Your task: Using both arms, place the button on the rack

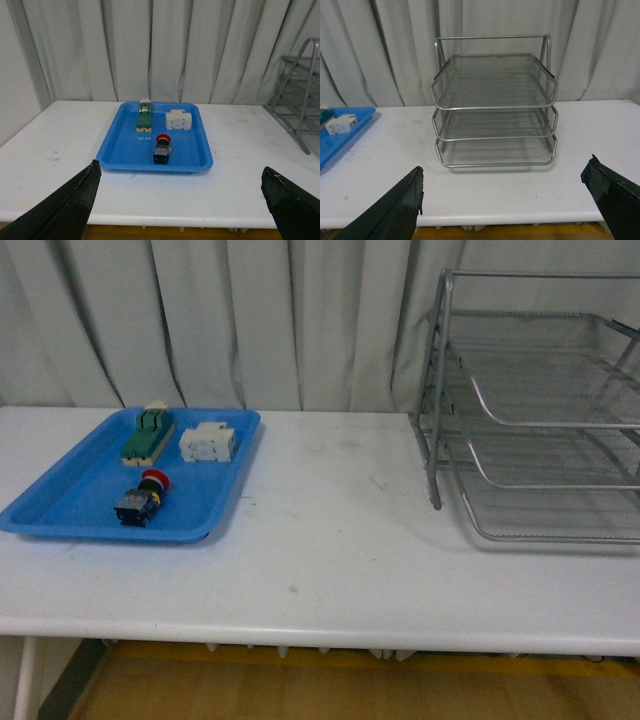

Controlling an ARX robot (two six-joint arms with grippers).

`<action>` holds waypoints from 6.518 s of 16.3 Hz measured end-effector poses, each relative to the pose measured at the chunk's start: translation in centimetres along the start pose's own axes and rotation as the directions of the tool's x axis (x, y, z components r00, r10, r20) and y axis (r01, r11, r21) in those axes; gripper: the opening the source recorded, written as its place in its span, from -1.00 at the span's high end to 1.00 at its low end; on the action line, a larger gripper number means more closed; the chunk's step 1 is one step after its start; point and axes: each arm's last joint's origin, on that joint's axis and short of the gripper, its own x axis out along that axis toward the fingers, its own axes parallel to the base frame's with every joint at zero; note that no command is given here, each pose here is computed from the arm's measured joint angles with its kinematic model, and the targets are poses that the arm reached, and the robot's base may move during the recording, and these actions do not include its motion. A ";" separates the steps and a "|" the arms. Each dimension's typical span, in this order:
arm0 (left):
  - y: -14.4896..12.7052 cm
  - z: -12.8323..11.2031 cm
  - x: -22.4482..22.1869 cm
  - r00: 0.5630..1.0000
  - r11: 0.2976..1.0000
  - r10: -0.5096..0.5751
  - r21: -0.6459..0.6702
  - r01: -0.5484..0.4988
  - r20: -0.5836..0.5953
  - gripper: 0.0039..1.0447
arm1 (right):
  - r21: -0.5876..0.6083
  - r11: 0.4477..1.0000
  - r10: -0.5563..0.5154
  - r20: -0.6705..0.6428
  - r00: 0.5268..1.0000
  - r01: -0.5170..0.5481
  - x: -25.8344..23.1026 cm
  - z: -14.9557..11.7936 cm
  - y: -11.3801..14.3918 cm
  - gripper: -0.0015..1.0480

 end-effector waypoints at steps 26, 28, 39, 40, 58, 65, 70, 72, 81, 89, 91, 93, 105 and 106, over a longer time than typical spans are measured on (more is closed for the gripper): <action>0.0 0.0 0.0 1.000 1.000 0.000 0.000 0.000 0.000 -0.88 | 0.878 0.454 0.069 -0.205 0.976 0.153 22.2 -8.3 -2.9 -0.87; 0.0 0.0 0.0 1.000 1.000 0.000 0.000 0.000 0.000 -0.88 | 0.887 0.430 0.068 -0.215 0.974 0.166 24.0 -8.8 -2.5 -0.87; 0.0 0.0 0.0 1.000 1.000 0.000 0.000 0.000 0.000 -0.88 | 0.872 0.410 0.036 -0.309 0.950 0.268 30.4 -12.3 0.1 -0.08; 0.0 0.0 0.0 1.000 1.000 0.000 0.000 0.000 0.000 -0.88 | 0.878 0.410 0.036 -0.287 0.957 0.247 30.2 -12.2 0.0 0.16; 0.0 0.0 0.0 1.000 1.000 0.000 0.000 0.000 0.000 -0.88 | 0.749 0.556 0.095 -0.488 0.867 0.360 9.8 -11.3 0.1 -0.90; 0.0 0.0 0.0 1.000 1.000 -0.002 0.000 0.002 -0.001 -0.88 | 0.144 0.989 -0.002 -0.160 0.987 0.026 7.2 -5.1 0.0 -0.28; 0.0 0.0 0.0 1.000 1.000 -0.001 0.000 0.001 0.000 -0.88 | 0.019 1.000 0.000 0.033 0.999 -0.001 5.3 -0.9 0.0 0.49; 0.0 0.0 0.0 1.000 1.000 0.000 0.000 0.000 0.000 -0.88 | 0.015 1.000 0.000 0.034 0.999 -0.001 4.9 -0.7 0.0 0.63; 0.0 0.0 0.0 1.000 1.000 0.000 0.000 0.000 0.000 -0.88 | 0.001 1.000 0.000 0.019 1.000 0.000 2.0 0.3 0.0 0.96; 0.0 0.0 0.0 1.000 1.000 0.000 0.000 0.000 0.000 -0.88 | 0.000 1.000 0.001 -0.045 0.999 -0.001 0.3 -0.4 0.0 0.96; 0.0 0.0 0.0 1.000 1.000 0.000 0.000 0.000 0.002 -0.88 | 0.000 1.000 0.000 -0.006 1.000 0.000 0.0 -0.1 0.0 0.96; 0.0 0.0 0.0 1.000 1.000 0.000 0.000 0.000 0.000 -0.88 | 0.000 1.000 0.000 -0.002 1.000 0.000 0.0 0.0 0.0 0.96; 0.2 0.9 21.6 0.818 1.000 0.009 0.010 -0.004 -0.575 -0.88 | -0.003 1.000 0.000 -0.001 1.000 0.000 0.0 0.0 0.0 -0.87; 0.1 0.2 24.4 0.792 1.000 -0.020 0.004 0.029 -0.611 -0.88 | -0.003 1.000 0.000 -0.002 1.000 0.000 0.0 0.0 0.0 -0.87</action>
